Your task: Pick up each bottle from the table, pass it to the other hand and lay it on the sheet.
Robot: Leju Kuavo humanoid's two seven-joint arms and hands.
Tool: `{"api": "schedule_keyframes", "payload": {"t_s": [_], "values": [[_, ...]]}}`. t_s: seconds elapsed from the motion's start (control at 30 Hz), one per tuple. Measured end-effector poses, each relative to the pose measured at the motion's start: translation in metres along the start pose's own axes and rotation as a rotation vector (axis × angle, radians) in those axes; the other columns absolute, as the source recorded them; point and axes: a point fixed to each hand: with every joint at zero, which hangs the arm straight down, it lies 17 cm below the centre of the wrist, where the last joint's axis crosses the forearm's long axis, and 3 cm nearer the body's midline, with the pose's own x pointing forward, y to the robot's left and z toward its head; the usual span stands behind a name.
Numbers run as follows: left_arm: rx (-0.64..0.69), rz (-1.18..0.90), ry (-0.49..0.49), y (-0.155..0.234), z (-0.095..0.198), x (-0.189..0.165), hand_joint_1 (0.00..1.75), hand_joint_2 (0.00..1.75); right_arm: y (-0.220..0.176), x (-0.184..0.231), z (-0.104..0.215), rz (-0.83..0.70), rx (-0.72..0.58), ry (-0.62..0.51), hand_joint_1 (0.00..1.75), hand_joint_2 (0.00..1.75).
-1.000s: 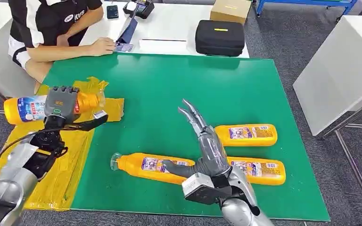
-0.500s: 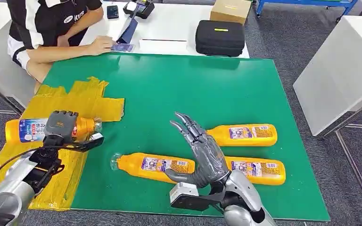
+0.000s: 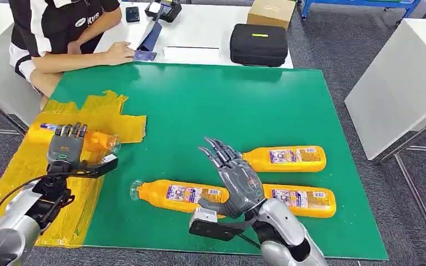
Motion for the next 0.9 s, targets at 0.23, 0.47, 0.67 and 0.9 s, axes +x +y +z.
{"api": "schedule_keyframes", "payload": {"t_s": [0.23, 0.47, 0.67, 0.9], "values": [[0.065, 0.047, 0.001, 0.016, -0.003, 0.008, 0.0, 1.75, 0.017, -0.024, 0.0, 0.053, 0.053, 0.088, 0.0, 1.75], [0.151, 0.124, -0.021, 0.046, -0.008, 0.025, 0.0, 1.75, 0.031, -0.042, 0.0, 0.079, 0.095, 0.142, 0.0, 1.75], [0.304, 0.365, -0.074, 0.117, -0.018, 0.049, 0.0, 1.75, 0.05, -0.052, 0.001, 0.086, 0.14, 0.179, 0.0, 1.75], [0.435, 0.587, -0.157, 0.186, -0.016, 0.07, 0.0, 1.75, 0.071, -0.059, -0.002, 0.1, 0.191, 0.201, 0.0, 1.75]]}}
